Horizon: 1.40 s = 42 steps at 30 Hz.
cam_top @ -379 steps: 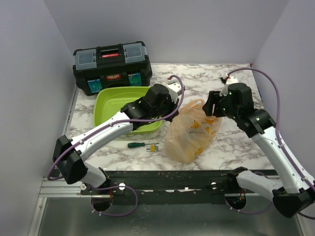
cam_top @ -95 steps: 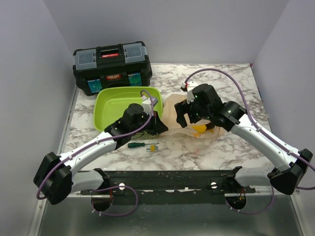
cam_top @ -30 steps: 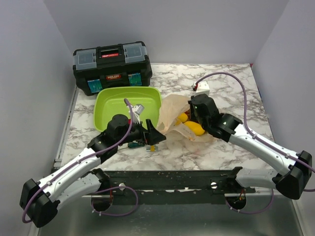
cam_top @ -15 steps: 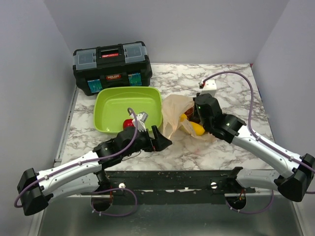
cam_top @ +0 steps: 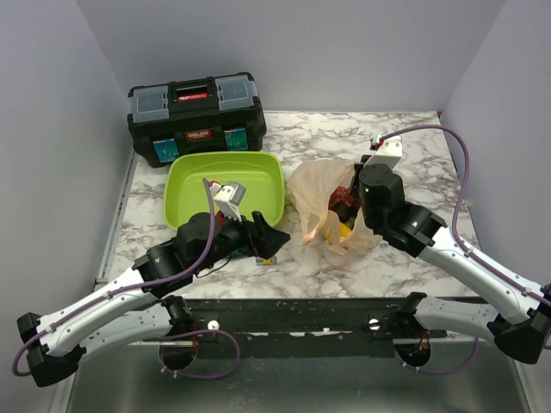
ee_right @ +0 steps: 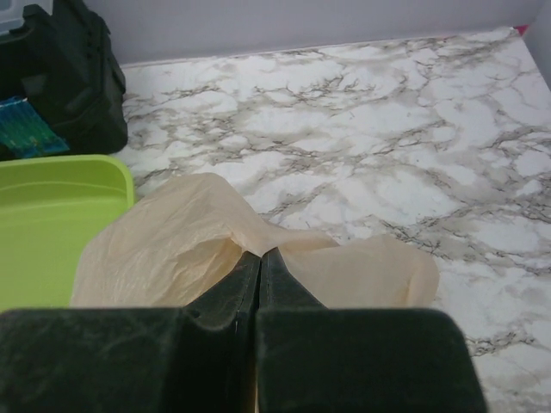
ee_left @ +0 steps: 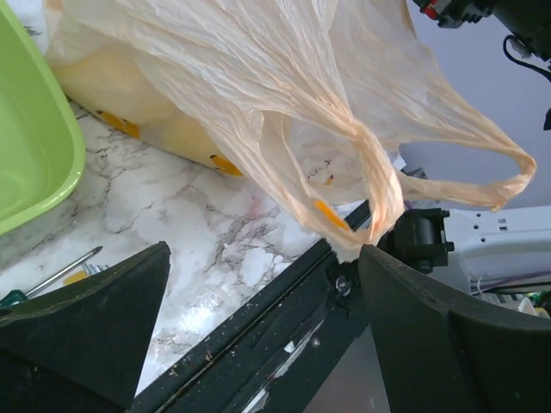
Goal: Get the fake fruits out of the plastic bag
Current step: Adjust the plastic bag at the center of the board.
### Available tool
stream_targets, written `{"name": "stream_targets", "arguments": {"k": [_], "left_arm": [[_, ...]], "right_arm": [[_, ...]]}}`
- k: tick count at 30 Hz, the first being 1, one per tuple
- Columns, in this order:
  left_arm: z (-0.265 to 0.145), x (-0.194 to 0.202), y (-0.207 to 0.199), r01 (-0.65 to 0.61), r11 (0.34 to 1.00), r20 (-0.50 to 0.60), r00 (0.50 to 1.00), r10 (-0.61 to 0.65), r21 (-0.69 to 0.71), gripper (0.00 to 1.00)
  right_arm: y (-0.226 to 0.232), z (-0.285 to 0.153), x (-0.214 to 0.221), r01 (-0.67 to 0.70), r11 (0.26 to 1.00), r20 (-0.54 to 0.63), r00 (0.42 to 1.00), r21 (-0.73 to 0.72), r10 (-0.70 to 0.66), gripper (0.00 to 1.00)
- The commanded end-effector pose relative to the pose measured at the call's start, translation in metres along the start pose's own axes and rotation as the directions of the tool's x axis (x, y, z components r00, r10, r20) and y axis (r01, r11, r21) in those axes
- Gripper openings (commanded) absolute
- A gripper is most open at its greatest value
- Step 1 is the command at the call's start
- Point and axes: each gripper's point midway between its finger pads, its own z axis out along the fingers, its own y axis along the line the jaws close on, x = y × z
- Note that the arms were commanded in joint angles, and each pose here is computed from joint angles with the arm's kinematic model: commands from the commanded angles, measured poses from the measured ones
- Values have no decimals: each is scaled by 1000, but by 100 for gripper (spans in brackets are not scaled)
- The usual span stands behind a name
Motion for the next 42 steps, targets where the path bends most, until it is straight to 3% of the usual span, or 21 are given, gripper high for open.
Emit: {"name": "stream_targets", "arguments": {"k": [1,7,16,20,27,29,32,35,39,42], "left_arm": [[8,7,-14,39,995,-21,999,-38,91,97],[33,-6,-45,-79,983,-81,992,94,168,99],[62,-3,-63,-275,935,-184,930,318,223,99],[73,2,-57,-282,943,-241,916,320,180,89],[95,9,-49,-275,953,-291,908,301,126,63],[100,13,-50,-276,952,-321,897,305,133,66],[102,16,-59,-274,945,-341,884,321,178,86],[98,13,-67,-263,940,-315,893,322,217,94],[89,3,-76,-251,938,-284,906,315,239,96],[81,-8,-88,-237,935,-263,915,306,264,92]], "right_arm": [[-9,0,-29,-113,990,95,990,89,104,1],[1,-1,-43,-96,995,115,989,32,92,1],[7,-3,-37,-82,997,82,993,-10,83,1],[3,-5,-41,-87,996,93,992,-2,87,1],[2,-4,-46,-73,997,101,992,14,71,1],[2,-4,-48,-66,998,104,993,17,64,1],[2,-3,-50,-53,998,106,993,23,51,1],[1,-3,-49,-43,999,105,994,28,40,1],[1,-2,-50,-36,999,107,994,32,32,1],[1,-2,-51,-33,999,107,994,34,29,1]]}}
